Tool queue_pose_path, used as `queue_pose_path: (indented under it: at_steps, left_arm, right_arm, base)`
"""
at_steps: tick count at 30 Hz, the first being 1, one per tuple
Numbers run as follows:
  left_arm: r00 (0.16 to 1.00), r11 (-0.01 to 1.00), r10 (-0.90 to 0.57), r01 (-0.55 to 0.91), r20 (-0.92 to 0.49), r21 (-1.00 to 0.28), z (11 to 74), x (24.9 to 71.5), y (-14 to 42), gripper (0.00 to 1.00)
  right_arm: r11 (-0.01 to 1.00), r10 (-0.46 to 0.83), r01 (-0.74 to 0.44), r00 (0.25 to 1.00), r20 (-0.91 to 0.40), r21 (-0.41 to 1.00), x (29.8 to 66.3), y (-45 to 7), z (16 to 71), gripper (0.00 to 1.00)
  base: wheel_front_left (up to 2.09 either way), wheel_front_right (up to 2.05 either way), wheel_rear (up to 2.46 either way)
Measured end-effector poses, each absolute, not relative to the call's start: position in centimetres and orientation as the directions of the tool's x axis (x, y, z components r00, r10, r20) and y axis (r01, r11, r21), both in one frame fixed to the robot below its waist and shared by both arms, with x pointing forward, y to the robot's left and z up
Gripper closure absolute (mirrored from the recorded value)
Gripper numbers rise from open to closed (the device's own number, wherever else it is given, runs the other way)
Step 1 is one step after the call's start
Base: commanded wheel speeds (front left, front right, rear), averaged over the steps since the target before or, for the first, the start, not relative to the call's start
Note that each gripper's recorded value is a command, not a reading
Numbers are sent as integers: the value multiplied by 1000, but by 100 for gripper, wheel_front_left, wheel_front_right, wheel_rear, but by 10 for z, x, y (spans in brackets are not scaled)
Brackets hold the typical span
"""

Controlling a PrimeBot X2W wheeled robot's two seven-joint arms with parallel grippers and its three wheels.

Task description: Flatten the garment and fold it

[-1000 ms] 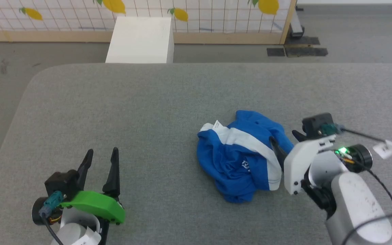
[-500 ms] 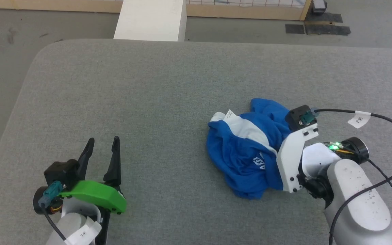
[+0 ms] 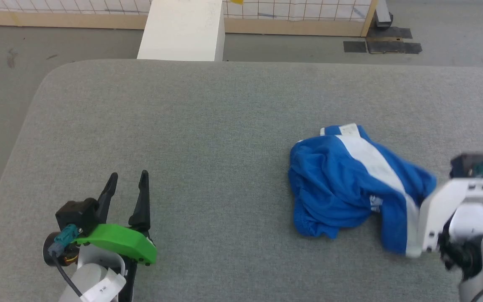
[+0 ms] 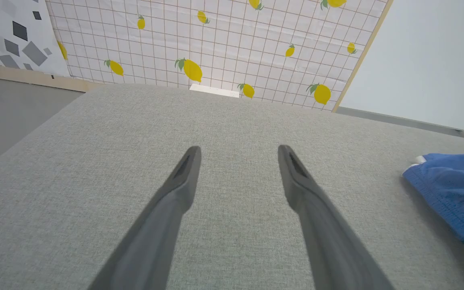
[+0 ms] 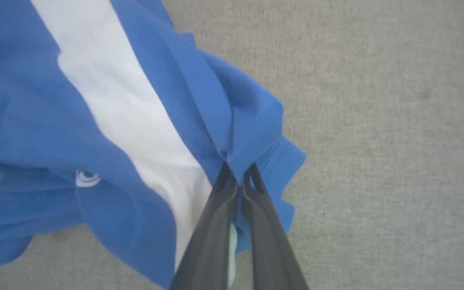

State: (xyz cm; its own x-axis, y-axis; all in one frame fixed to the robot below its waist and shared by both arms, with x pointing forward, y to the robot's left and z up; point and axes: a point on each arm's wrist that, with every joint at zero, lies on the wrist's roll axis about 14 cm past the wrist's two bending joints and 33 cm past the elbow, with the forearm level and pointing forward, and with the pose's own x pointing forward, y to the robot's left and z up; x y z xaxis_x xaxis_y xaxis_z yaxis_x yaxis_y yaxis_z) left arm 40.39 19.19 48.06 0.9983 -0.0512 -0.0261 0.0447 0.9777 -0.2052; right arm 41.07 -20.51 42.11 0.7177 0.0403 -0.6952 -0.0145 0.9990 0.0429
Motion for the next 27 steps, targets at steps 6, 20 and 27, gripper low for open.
queue_pose_path:
  at_steps: [6, 20, 27]
  left_arm:
    - [997, 975, -67, 59, -33, -215, 478, 404, 187, 0]
    - [996, 967, -86, 84, 2, -240, 492, 398, 176, 0]
    - [974, 932, -224, 209, -16, -296, 500, 414, 129, 0]
  right_arm:
    - [994, 51, 32, 710, -702, 105, 389, -203, 405, 0]
    - [944, -48, 122, 970, -239, 307, 396, -237, 492, 0]
    - [937, -64, 145, 965, -254, 317, 375, -242, 483, 0]
  base:
    - [0, 0, 0]
    - [0, 0, 0]
    - [0, 0, 0]
